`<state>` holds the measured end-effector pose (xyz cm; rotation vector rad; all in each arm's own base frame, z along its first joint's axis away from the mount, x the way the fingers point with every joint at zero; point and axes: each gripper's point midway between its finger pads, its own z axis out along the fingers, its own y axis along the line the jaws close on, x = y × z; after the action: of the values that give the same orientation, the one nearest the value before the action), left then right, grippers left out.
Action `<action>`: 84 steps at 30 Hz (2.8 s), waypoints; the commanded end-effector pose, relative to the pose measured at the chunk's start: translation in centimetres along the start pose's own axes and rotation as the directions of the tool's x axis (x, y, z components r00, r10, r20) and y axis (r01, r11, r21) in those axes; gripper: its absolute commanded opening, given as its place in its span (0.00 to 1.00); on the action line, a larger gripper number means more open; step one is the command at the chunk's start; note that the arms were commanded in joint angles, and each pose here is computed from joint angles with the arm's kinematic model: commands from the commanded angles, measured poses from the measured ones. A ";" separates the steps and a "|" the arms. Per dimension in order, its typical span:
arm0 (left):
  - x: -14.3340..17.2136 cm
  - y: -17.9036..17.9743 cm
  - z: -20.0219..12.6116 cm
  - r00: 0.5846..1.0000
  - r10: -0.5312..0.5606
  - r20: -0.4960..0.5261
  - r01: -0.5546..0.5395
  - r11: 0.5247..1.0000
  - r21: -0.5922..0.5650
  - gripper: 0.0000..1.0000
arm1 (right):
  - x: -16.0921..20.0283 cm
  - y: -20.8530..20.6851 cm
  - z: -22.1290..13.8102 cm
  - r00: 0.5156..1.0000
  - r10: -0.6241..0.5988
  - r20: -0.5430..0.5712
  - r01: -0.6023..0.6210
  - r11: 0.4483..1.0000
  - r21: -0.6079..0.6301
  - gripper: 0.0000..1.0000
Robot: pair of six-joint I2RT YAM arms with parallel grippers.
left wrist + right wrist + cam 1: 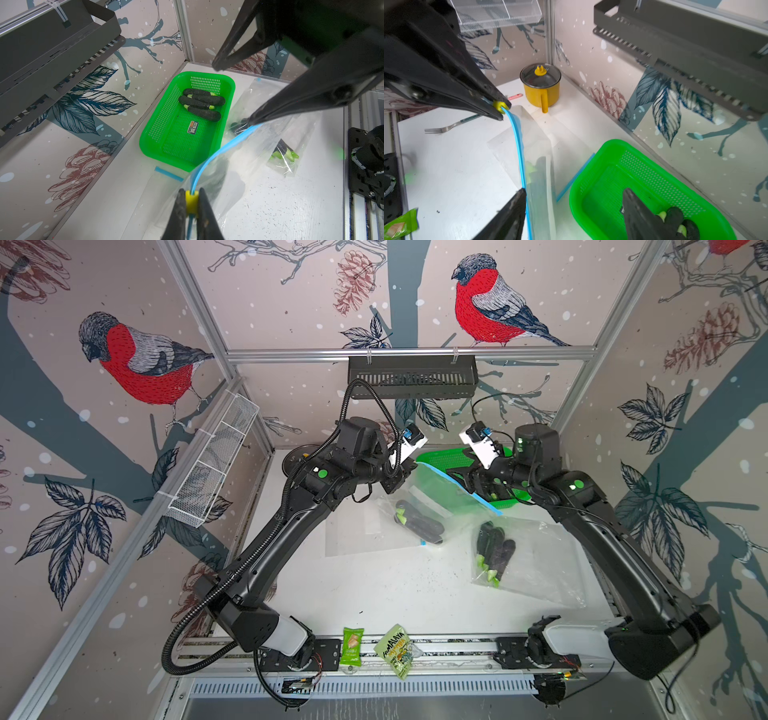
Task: Place the eggplant in a zip-top bag and seal the zipper
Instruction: Zip the zipper on the zipper food storage bag, then place the zipper food storage bag at the center of the board.
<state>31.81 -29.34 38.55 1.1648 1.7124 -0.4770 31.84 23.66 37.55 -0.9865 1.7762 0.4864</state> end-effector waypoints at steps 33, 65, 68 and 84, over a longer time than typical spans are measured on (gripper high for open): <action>-4.2 6.5 -11.9 0.881 -0.091 0.464 0.274 0.898 -0.343 0.83 | 0.3 12.4 0.5 0.909 0.416 -0.027 -0.412 0.886 -0.211 0.02; 8.2 6.6 -0.2 0.839 -0.478 0.261 0.538 0.798 -0.270 0.90 | 29.7 3.2 1.6 0.559 0.824 -0.090 -0.763 0.554 0.331 0.05; 9.1 6.1 0.7 0.836 -0.489 0.249 0.546 0.788 -0.285 0.90 | 30.3 3.0 1.5 0.552 0.831 -0.067 -0.769 0.539 0.345 0.07; 17.8 4.0 9.2 0.652 -0.758 0.008 0.673 0.575 -0.465 0.87 | 23.5 -5.2 -4.2 0.636 0.753 0.170 -0.738 0.528 0.420 0.74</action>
<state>38.48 -26.22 21.68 0.2315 2.1959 -0.4825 29.32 8.34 18.18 0.2371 2.1641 0.5301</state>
